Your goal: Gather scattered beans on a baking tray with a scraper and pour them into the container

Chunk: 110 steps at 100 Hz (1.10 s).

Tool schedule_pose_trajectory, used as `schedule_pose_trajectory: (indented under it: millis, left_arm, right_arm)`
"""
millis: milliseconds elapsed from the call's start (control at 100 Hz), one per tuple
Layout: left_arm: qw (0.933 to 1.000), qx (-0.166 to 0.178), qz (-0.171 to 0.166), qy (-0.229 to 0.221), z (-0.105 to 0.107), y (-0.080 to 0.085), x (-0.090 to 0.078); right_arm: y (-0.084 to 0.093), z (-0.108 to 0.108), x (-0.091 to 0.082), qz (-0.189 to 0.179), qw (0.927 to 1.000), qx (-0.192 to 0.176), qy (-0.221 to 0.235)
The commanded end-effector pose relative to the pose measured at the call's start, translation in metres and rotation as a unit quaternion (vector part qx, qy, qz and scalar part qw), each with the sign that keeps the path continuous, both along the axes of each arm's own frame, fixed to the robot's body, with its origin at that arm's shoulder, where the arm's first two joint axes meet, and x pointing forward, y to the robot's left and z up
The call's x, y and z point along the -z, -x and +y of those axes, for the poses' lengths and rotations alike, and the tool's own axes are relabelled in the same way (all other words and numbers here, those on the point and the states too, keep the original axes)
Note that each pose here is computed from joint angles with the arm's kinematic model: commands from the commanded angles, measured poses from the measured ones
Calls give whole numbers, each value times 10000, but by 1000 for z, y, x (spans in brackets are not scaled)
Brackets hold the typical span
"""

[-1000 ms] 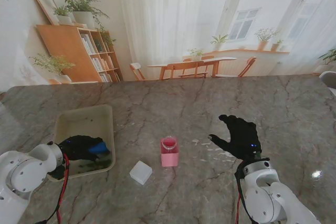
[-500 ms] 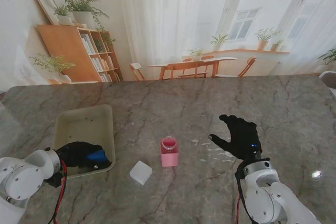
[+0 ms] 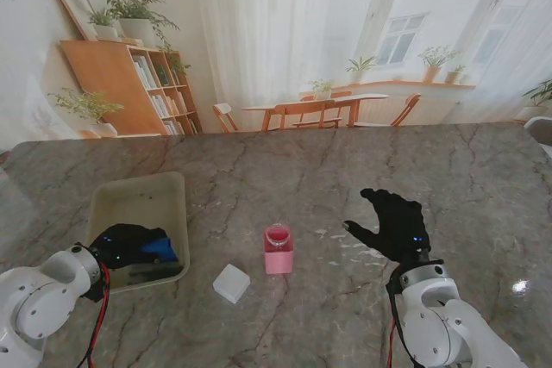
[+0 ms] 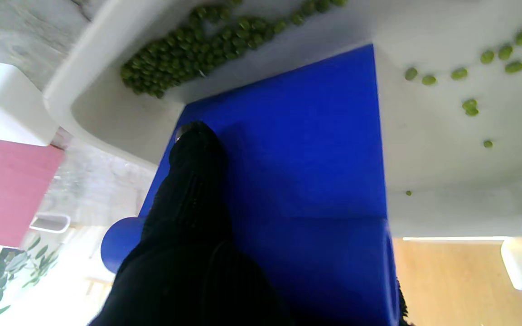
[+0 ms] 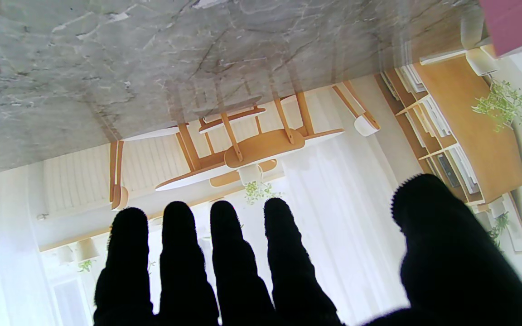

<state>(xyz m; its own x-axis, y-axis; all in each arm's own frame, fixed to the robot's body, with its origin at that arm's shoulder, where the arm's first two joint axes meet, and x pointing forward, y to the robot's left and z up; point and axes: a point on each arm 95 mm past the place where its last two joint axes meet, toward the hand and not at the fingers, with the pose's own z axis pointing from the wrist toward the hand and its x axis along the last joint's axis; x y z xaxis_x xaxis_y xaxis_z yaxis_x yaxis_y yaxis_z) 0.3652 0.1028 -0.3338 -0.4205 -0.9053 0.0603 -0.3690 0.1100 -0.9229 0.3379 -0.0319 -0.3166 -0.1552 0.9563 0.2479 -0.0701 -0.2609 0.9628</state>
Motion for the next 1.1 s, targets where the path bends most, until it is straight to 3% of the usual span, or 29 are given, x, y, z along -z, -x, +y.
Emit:
schedule_pose_trajectory:
  millis: [0,440,1090]
  left_arm:
    - [9999,-21,-113,9,1,-6,-4]
    - [9958,96,-879,-256,12,-48,-46]
    - [9930,-112,-903,-749,55,-94,-29]
  right_arm:
    - [1,1,1,70,10000,-23,-2]
    - [0,1,1,76,10000,-29,5]
    - [-5,10,4,218,9995,-235,77]
